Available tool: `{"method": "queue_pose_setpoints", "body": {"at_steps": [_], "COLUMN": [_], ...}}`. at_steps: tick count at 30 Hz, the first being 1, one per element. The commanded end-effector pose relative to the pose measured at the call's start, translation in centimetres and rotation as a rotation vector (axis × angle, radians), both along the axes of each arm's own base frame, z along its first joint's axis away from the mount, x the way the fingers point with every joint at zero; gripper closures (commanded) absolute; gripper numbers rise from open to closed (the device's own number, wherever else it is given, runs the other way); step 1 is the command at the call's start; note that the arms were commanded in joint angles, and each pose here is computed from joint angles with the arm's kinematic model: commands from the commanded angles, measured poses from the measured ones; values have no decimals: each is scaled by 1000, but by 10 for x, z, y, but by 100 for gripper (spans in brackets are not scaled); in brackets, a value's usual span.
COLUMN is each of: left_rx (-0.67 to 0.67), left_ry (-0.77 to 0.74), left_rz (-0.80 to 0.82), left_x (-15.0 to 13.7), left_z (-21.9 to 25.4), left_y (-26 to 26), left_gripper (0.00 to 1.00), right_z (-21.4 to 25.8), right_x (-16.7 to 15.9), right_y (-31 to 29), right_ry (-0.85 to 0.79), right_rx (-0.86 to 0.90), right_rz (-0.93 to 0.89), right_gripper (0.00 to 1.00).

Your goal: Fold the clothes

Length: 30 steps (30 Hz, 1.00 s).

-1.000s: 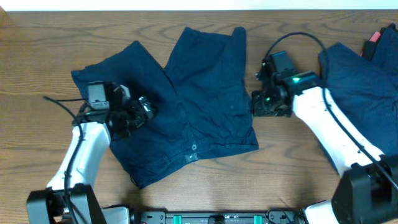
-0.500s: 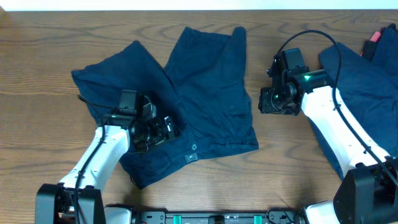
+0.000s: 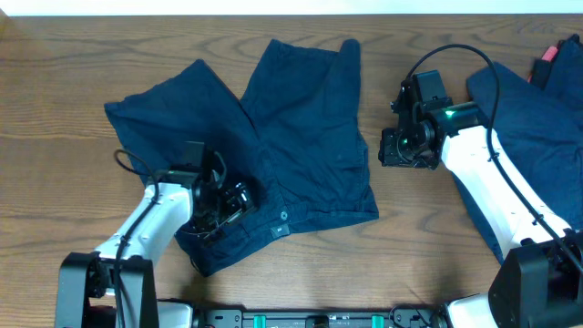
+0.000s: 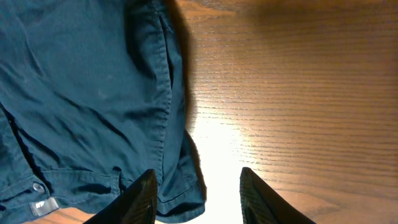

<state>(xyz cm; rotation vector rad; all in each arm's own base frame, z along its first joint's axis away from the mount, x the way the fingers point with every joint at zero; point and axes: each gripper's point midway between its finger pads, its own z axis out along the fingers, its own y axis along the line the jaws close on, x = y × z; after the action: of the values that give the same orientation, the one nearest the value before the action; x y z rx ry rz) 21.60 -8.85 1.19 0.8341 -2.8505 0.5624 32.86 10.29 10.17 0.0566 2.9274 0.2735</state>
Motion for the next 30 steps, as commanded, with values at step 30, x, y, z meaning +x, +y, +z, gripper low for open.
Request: {"method": "queue_pose_setpoints", "body": {"at_steps": [30], "left_rx": [-88], "left_ry": [-684], "left_rz": [182], "left_x": [163], "left_z": [77], "left_y": [77], "left_gripper": [2], "right_z": [7], "right_x": [9], "right_y": [-3], "right_ry": [-43], "right_rx": [-1], "right_rz": [1], "right_gripper": [56]}}
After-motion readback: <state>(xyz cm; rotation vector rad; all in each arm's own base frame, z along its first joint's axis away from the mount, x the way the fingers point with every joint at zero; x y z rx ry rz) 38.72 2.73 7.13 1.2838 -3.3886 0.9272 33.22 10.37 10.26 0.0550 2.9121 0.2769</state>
